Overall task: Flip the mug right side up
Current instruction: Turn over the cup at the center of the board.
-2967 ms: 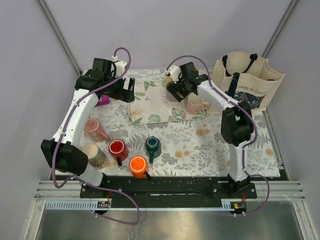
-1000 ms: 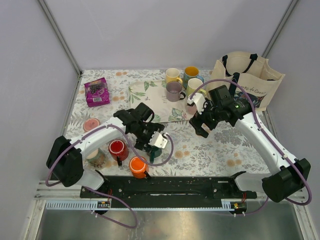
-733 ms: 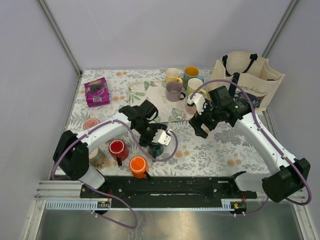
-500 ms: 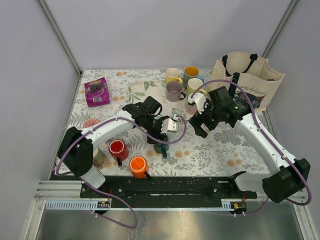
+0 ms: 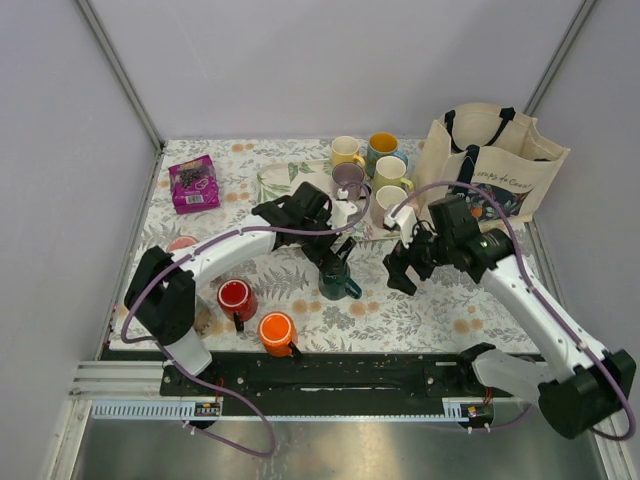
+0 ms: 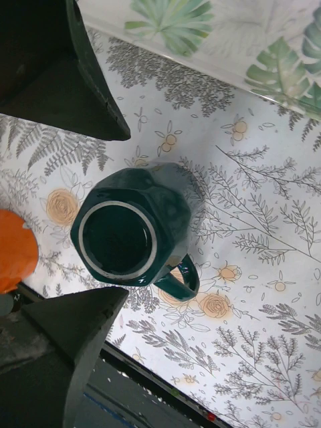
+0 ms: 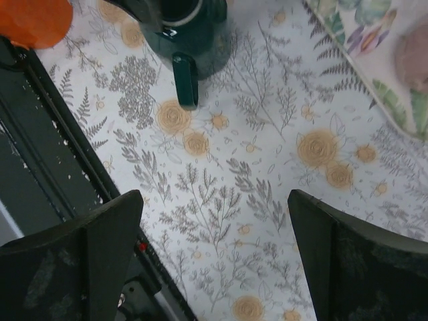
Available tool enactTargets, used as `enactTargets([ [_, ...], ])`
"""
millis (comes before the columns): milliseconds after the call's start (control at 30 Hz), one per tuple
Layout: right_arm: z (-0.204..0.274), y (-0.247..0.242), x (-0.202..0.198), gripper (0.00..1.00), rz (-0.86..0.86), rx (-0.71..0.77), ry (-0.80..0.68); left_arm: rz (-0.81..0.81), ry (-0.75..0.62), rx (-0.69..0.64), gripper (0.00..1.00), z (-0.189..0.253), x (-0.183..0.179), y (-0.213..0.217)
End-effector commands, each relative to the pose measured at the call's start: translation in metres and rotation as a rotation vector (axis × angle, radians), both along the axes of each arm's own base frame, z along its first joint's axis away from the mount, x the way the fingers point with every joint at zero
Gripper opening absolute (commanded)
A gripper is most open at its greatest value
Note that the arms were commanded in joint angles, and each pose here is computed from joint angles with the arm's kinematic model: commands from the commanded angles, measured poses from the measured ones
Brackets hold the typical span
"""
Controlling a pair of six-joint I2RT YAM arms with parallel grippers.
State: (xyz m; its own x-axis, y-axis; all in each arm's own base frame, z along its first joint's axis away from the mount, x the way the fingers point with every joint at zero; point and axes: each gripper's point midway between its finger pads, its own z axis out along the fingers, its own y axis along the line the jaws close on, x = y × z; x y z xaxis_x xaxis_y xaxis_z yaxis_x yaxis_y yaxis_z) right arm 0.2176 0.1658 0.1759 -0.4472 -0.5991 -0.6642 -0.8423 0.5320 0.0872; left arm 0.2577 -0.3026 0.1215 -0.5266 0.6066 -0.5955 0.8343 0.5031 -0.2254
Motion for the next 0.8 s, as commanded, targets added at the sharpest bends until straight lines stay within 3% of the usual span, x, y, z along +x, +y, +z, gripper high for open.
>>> enactTargets([
  [0, 0.023, 0.015, 0.007, 0.99, 0.099, 0.141, -0.245, 0.091, -0.101, -0.076, 0.95, 0.046, 0.018, -0.004],
  [33, 0.018, 0.013, 0.009, 1.00, 0.089, 0.129, -0.251, 0.085, -0.120, -0.089, 0.99, 0.054, 0.018, -0.003],
  [200, -0.003, 0.017, 0.011, 0.99, 0.045, 0.108, -0.107, 0.118, -0.210, -0.142, 0.99, 0.102, 0.032, 0.007],
  [333, -0.013, 0.034, 0.009, 1.00, 0.093, 0.149, -0.070, 0.442, -0.504, -0.083, 0.99, 0.181, 0.080, 0.066],
  [433, -0.025, 0.047, 0.011, 0.99, 0.105, 0.112, -0.055, 0.570, -0.691, -0.071, 0.99, 0.230, 0.097, 0.104],
  [567, -0.033, 0.069, 0.015, 1.00, 0.110, 0.083, -0.068, 0.615, -0.717, -0.075, 0.99, 0.241, 0.093, 0.127],
  [767, -0.039, 0.102, 0.025, 1.00, 0.055, 0.081, -0.038, 0.480, -0.569, -0.167, 0.99, 0.209, 0.067, 0.117],
])
